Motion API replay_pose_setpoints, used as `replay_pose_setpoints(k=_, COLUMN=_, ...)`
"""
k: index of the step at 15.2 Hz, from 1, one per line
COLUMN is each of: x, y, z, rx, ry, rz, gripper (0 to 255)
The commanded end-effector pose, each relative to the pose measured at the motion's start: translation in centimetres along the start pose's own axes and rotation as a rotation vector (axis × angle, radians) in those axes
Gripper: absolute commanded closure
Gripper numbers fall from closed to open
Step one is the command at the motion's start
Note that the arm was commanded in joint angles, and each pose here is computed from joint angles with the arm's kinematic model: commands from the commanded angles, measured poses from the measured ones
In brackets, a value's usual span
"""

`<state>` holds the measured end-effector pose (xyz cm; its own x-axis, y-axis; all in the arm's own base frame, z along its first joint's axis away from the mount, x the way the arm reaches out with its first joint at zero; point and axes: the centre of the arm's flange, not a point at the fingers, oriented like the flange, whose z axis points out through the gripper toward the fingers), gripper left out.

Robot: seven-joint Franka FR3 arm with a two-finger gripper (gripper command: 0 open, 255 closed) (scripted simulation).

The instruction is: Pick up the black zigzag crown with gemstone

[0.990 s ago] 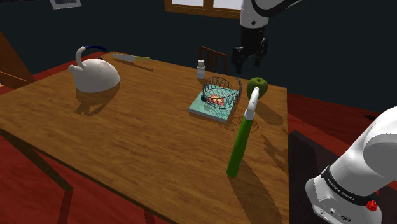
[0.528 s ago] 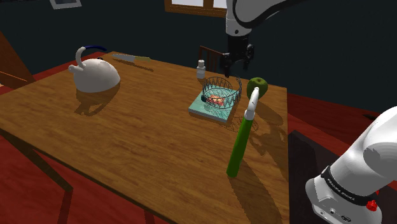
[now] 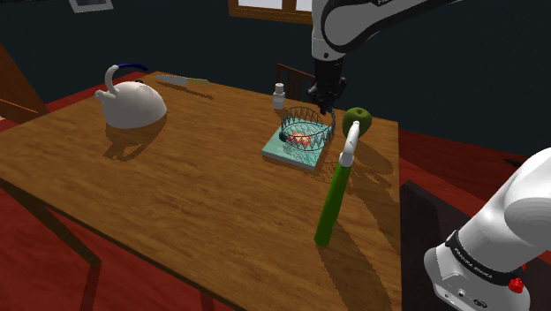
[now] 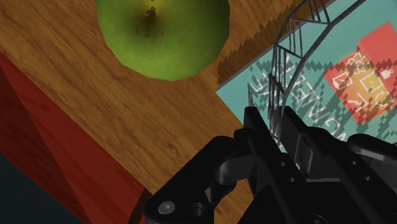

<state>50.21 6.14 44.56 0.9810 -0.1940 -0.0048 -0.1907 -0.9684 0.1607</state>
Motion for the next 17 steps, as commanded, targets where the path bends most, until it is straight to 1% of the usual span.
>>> replay_pose_setpoints(k=1, x=0.0, y=0.0, z=0.0, rx=0.0, ry=0.0, rz=0.0, gripper=255)
replay_pose_setpoints(k=7, x=0.0, y=0.1, z=0.0, rx=0.0, ry=0.0, rz=0.0, gripper=255)
replay_pose_setpoints(k=17, x=0.0, y=0.9, z=-5.2, rx=0.0, ry=0.0, rz=0.0, gripper=255)
